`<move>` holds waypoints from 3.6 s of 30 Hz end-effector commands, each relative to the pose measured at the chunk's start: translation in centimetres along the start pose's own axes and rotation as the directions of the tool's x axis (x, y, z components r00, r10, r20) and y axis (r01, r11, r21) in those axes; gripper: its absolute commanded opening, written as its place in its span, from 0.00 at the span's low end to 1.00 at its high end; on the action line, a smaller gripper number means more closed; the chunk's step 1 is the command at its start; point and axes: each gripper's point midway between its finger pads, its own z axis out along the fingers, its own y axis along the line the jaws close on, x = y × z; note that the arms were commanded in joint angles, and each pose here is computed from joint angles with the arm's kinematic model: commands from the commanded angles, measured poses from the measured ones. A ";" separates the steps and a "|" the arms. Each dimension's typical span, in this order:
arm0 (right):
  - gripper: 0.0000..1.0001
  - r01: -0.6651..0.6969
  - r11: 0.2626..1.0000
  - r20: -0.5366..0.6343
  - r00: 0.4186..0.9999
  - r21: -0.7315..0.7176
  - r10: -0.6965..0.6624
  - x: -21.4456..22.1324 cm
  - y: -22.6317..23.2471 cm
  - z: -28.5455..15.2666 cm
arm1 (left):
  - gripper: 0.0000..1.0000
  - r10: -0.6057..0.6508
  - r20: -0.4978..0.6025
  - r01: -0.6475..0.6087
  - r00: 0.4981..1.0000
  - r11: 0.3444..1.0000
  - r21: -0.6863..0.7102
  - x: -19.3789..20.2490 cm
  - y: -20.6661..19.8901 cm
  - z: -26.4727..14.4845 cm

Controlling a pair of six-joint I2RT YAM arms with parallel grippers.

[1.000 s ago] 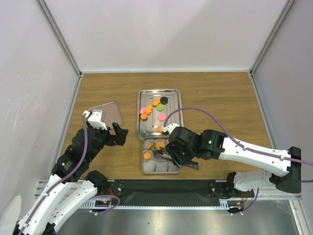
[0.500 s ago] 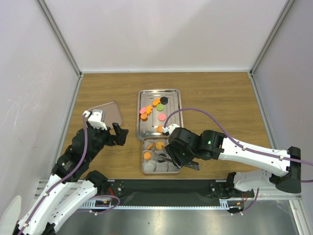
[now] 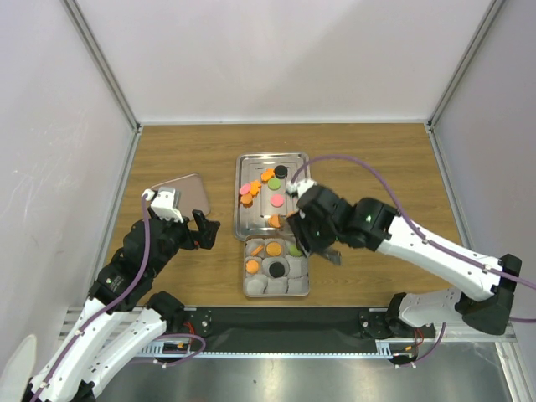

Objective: Pack the cookies

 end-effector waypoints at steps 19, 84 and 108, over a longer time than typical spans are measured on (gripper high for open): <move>0.52 -0.053 0.985 0.021 0.998 0.165 0.051 -11.2 -8.3 11.6 | 1.00 -0.007 0.007 0.007 1.000 1.000 0.002 -0.2 -0.2 0.2; 0.35 -0.065 0.977 0.071 0.996 0.205 0.052 -11.6 -8.3 7.6 | 1.00 -0.005 0.008 0.005 1.000 1.000 0.009 -0.3 -0.4 0.2; 0.37 -0.044 0.999 -0.114 0.992 0.018 0.046 5.8 -0.4 -3.5 | 1.00 -0.004 0.013 0.004 1.000 1.000 0.022 -0.3 -0.5 0.1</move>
